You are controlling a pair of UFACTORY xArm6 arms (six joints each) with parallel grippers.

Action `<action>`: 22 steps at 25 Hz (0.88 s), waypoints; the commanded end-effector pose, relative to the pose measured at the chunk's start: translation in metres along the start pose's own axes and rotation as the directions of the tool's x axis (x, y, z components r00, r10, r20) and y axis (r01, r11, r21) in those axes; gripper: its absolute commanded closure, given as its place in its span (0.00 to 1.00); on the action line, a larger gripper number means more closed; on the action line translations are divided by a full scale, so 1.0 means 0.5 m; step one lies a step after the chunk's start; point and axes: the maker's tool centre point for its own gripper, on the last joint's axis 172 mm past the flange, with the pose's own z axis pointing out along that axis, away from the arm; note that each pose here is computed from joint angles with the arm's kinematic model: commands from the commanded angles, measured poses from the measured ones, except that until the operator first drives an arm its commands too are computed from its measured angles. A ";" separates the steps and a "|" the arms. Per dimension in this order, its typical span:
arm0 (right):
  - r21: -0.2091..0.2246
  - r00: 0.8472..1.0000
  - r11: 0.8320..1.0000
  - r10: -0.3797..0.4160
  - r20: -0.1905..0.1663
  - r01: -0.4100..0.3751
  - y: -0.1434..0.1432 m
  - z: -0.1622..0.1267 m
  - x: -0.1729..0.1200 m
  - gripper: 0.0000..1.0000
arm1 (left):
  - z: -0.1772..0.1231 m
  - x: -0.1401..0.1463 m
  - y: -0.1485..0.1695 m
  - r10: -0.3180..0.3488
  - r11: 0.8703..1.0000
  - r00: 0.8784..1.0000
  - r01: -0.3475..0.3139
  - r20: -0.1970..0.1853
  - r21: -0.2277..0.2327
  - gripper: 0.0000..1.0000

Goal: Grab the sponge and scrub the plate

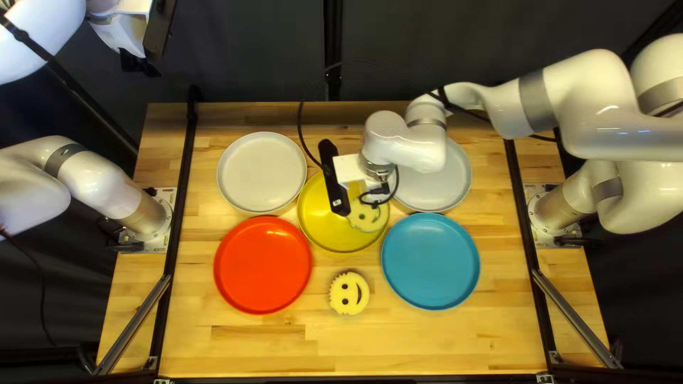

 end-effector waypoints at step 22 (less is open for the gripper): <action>-0.033 1.000 0.999 0.000 -0.006 0.000 0.006 0.042 0.000 1.00 | 0.000 0.000 0.000 0.000 1.000 1.000 0.000 0.000 0.000 0.00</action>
